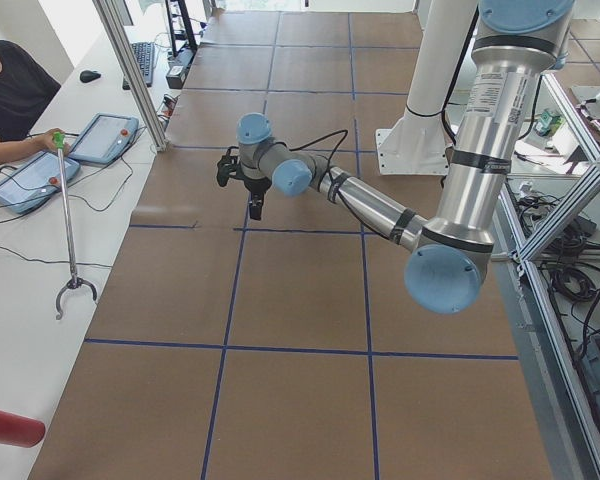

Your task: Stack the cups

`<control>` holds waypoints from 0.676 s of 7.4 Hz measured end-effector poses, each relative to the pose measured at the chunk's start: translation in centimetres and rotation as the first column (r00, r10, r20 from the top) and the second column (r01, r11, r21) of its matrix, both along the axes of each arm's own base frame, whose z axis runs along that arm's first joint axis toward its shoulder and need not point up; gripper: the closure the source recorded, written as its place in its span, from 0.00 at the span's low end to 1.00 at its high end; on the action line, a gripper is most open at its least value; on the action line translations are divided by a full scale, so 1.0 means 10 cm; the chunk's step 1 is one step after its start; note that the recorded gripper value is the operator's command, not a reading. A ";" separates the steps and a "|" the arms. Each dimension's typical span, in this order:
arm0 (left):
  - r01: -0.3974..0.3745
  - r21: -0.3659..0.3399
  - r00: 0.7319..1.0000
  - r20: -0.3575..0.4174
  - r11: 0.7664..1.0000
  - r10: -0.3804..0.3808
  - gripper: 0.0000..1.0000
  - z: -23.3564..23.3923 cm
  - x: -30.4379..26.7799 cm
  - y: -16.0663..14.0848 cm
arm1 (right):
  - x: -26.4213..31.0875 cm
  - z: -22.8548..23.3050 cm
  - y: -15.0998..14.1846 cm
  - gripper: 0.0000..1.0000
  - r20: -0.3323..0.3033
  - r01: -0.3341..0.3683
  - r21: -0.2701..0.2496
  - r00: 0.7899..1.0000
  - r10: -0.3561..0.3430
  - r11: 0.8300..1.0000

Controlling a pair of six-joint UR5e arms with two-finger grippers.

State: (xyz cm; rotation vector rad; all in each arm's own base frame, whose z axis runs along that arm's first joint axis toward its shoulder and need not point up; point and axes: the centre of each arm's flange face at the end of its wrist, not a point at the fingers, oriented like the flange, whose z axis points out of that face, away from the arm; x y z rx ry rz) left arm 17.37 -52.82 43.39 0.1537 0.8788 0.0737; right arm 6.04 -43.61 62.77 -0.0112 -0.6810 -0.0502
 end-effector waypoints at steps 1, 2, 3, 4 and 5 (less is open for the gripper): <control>-0.030 0.058 0.998 0.050 0.998 0.028 0.00 0.40 -0.45 -0.09 | 0.00 0.00 0.00 0.00 0.000 0.000 -0.001 1.000 0.000 1.000; -0.061 0.096 0.994 0.092 0.994 0.052 0.00 0.77 -0.85 -0.15 | 0.00 0.00 0.00 0.00 0.000 0.000 -0.001 1.000 0.000 1.000; -0.083 0.116 0.990 0.127 0.990 0.068 0.00 1.13 -1.24 -0.17 | 0.00 0.00 0.00 0.00 0.000 0.000 -0.001 1.000 0.000 1.000; -0.089 0.116 0.986 0.150 0.989 0.071 0.00 1.42 -1.56 -0.17 | 0.00 0.00 0.00 0.00 0.000 0.000 -0.001 1.000 0.000 1.000; -0.079 0.096 0.985 0.162 0.992 0.063 0.00 1.66 -1.81 -0.16 | 0.00 0.00 0.00 0.00 0.000 0.000 -0.001 1.000 0.000 1.000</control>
